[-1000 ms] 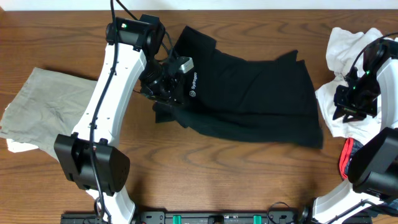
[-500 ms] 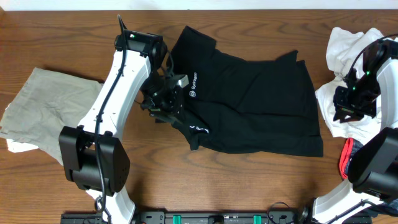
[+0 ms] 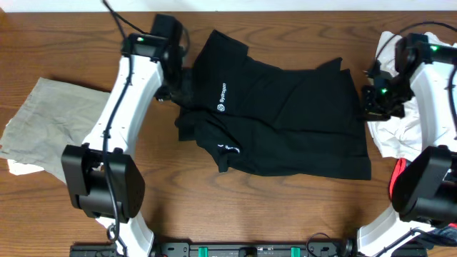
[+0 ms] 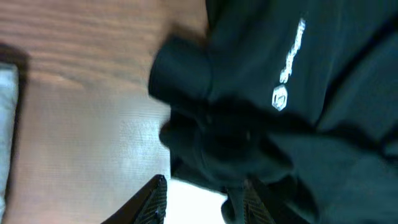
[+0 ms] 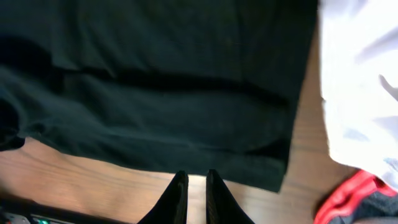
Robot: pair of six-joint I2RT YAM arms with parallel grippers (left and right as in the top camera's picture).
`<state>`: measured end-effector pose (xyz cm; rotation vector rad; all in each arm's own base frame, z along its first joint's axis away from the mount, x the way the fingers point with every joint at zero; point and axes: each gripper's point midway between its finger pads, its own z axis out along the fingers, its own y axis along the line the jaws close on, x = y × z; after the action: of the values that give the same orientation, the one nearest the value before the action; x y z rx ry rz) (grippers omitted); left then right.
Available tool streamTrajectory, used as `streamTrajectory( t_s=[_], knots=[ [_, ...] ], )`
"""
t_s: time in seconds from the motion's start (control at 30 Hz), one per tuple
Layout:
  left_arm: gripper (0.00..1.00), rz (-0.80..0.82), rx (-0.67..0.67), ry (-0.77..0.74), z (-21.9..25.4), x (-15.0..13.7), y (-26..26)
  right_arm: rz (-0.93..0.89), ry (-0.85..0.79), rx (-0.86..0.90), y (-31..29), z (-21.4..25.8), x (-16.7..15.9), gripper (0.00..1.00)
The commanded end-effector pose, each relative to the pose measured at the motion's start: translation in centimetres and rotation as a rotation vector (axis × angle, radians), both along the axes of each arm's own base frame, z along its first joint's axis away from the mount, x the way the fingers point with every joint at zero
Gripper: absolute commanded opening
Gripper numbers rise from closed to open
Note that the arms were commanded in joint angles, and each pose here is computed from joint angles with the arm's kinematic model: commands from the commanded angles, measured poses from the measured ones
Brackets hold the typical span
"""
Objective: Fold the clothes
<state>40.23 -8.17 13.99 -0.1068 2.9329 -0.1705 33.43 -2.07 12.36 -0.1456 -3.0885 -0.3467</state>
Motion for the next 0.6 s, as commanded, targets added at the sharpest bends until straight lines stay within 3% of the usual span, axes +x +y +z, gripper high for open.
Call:
streamTrajectory(
  t_s=[0.0, 0.2, 0.57],
  knots=[
    [0.42, 0.052, -0.033, 0.024, -1.3, 0.8, 0.7, 0.061, -0.001, 0.027, 1.8, -0.4, -0.4, 0.10],
    [0.48, 0.083, -0.034, 0.102, -4.6, 1.1, 1.4, 0.074, 0.049, 0.035, 2.4, -2.5, -1.8, 0.08],
    [0.48, 0.105, -0.027, 0.160, -8.9, 2.0, 1.9, 0.069, 0.088, 0.030, 2.2, -4.0, -3.0, 0.06]
  ],
)
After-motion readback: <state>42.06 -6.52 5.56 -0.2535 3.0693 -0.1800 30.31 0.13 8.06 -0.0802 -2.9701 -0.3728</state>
